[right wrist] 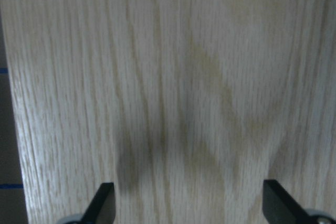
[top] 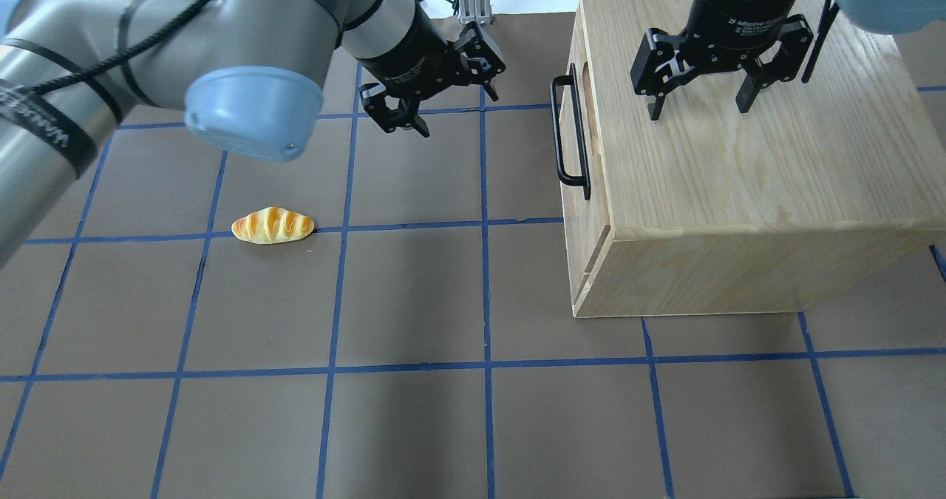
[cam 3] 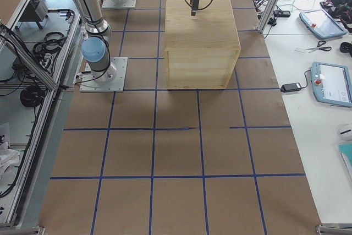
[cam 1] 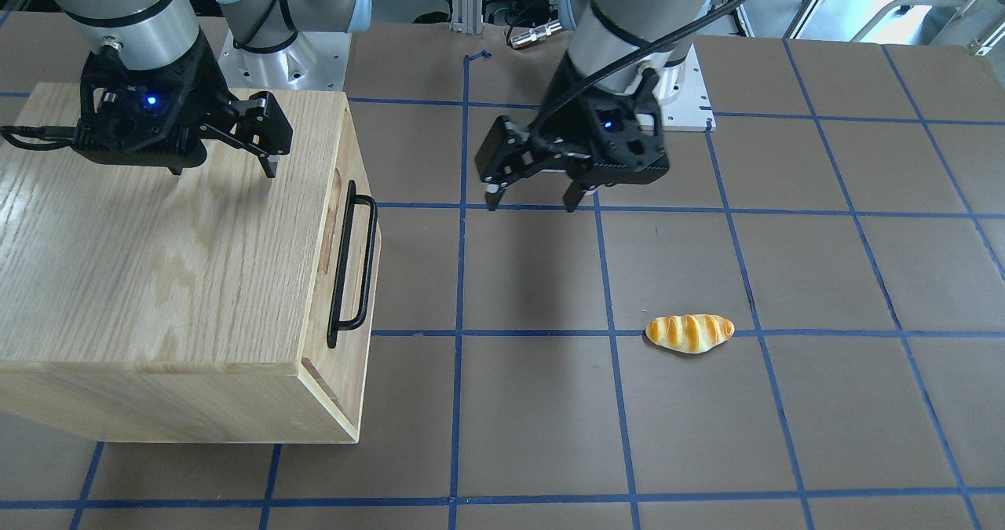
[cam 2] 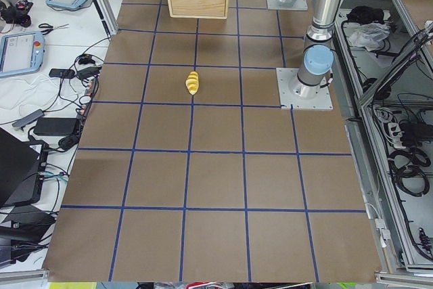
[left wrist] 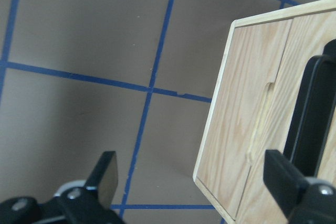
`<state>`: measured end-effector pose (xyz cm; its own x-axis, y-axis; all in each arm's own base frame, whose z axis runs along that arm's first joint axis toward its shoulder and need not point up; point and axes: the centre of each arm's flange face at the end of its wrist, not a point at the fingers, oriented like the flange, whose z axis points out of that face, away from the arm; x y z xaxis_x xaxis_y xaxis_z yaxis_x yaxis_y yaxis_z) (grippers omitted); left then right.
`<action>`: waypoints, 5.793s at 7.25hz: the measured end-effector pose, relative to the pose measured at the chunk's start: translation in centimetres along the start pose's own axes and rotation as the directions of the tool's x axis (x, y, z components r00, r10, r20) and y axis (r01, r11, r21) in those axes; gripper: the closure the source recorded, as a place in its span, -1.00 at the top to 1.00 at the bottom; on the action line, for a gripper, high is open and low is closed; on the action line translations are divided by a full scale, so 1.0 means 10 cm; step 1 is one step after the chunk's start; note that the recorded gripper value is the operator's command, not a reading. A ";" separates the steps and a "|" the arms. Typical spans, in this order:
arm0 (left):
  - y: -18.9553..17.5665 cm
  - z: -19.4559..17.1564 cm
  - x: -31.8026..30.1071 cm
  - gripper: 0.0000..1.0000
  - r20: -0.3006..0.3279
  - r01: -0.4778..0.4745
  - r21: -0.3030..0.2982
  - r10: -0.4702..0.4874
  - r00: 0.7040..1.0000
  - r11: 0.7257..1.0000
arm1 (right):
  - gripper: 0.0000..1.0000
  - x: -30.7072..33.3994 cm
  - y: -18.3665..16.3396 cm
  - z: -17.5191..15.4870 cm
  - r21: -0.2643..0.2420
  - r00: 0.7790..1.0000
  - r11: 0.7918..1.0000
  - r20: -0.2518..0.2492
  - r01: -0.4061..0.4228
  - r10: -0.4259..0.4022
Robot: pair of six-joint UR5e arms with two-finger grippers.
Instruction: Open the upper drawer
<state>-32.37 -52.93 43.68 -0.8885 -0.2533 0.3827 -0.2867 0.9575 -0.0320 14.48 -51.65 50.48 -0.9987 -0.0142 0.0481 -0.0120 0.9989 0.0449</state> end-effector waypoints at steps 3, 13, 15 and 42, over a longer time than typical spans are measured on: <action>0.10 0.47 0.25 1.00 -0.043 0.023 -0.038 -0.025 0.999 0.999 | 1.00 0.00 0.00 0.00 0.000 1.000 1.000 0.000 0.000 0.000; 0.11 0.76 0.27 1.00 -0.036 -0.115 -0.063 0.113 0.993 0.991 | 1.00 0.00 0.00 0.00 0.000 1.000 1.000 0.000 0.000 0.000; 0.10 0.81 0.24 1.00 -0.029 -0.155 -0.068 0.154 0.988 0.986 | 1.00 0.00 0.00 0.00 0.000 1.000 1.000 0.000 0.000 0.000; -0.62 0.01 -1.28 1.00 0.089 -0.287 -0.060 0.291 0.953 0.956 | 1.00 0.00 0.00 0.00 0.000 1.000 1.000 0.000 0.000 0.000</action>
<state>-19.20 -55.67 38.93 -0.9615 0.0253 0.2735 0.0022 0.9964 -0.0845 14.46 -51.65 50.48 -0.9987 -0.0144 0.0481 -0.0122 0.9989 0.0448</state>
